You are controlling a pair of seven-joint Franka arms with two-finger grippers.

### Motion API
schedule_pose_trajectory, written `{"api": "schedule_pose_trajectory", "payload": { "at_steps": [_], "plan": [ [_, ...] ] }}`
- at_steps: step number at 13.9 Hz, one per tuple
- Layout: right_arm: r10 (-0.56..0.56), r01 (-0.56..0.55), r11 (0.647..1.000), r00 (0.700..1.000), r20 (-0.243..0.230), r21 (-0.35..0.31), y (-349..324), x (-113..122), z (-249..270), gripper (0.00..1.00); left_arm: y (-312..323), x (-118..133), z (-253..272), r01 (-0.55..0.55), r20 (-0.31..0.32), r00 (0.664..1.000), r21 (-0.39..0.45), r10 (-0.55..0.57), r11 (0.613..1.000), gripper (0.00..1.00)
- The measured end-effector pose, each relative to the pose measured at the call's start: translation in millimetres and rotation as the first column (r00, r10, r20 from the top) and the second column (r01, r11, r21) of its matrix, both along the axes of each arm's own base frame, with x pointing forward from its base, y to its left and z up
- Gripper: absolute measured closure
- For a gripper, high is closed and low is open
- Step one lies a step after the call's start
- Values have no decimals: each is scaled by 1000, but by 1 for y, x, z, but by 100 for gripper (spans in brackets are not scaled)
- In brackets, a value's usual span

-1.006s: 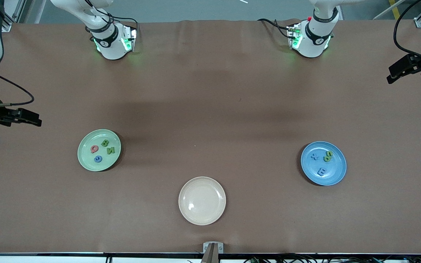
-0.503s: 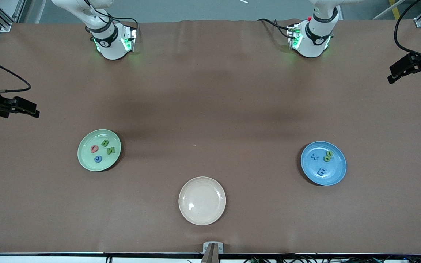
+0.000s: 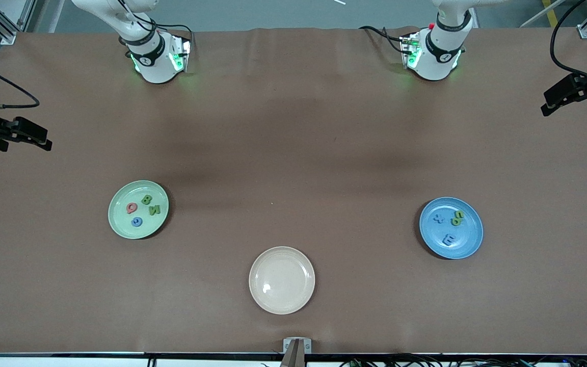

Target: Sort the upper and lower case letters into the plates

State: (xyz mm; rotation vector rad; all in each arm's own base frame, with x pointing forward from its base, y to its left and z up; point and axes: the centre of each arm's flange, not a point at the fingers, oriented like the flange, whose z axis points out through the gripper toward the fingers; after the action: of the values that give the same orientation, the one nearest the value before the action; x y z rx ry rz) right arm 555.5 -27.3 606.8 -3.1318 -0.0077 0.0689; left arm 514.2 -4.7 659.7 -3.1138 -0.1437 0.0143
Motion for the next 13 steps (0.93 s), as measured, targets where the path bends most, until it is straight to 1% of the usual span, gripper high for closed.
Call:
{"api": "schedule_pose_trajectory", "payload": {
  "at_steps": [5, 10, 13],
  "plan": [
    [3, -3, 1000, 1000, 0, 1, 2, -9, 8, 0, -3, 0, 0, 6, 0, 1000, 0, -6, 1000, 0],
    [14, -14, 1000, 1000, 13, 1, 8, -28, 23, 0, -4, 0, 0, 9, 0, 1000, 0, -9, 1000, 0],
    [23, -23, 1000, 1000, 12, 2, 12, -31, 23, 0, -4, 0, 0, 8, -1, 1000, 0, -8, 1000, 0]
  ]
}}
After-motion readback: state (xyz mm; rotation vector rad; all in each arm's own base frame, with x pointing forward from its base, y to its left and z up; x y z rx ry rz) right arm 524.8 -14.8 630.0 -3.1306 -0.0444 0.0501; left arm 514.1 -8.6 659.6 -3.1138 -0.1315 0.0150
